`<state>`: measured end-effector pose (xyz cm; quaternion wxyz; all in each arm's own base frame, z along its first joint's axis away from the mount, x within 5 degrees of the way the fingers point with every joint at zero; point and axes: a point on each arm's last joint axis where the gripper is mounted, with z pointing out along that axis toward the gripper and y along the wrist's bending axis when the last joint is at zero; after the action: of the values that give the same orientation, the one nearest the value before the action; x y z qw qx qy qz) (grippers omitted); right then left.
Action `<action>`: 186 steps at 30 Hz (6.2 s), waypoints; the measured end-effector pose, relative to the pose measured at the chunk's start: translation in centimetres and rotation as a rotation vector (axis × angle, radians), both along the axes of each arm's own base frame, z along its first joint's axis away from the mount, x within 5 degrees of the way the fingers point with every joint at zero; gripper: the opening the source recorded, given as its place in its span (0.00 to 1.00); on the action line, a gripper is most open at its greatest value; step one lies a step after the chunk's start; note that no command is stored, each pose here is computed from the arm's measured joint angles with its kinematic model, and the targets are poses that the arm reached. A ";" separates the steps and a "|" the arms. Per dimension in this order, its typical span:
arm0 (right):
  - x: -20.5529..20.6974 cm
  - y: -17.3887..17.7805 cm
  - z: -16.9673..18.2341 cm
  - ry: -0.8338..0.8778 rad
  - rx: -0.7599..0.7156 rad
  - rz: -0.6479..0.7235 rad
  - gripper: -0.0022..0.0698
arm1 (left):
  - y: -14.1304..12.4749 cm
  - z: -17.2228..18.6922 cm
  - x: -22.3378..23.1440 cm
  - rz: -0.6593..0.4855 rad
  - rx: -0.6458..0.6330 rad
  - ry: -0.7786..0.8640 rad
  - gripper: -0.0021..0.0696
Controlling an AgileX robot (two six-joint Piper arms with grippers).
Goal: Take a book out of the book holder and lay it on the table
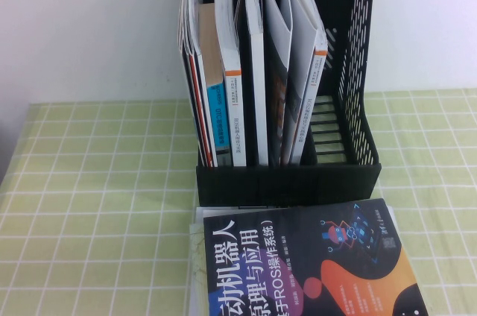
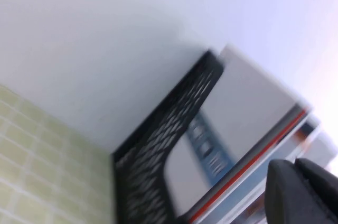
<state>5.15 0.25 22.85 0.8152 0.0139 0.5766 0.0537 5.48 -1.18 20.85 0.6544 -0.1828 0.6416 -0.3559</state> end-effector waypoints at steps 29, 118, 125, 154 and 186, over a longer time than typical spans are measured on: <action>2.0 -0.2 17.4 0.185 -0.036 -0.036 0.03 | -0.2 13.8 0.1 0.019 0.169 -0.146 0.03; 23.2 10.5 4.3 0.722 -0.140 0.715 0.26 | -19.2 17.3 36.0 -0.636 0.991 0.092 0.03; 24.6 10.7 2.8 0.773 -0.138 0.700 0.37 | -21.6 17.9 34.4 -0.736 0.992 -0.012 0.03; 26.9 12.6 4.9 0.649 -0.222 0.790 0.39 | -22.0 17.0 34.2 -0.738 1.133 0.030 0.03; 34.9 17.6 0.6 0.744 -0.209 0.702 0.20 | -21.5 16.9 34.4 -0.734 1.124 0.066 0.03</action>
<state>40.02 17.87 23.48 0.4852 -0.2436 0.7994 0.2574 39.86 -22.67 37.70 0.4668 0.4047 0.7696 -0.1614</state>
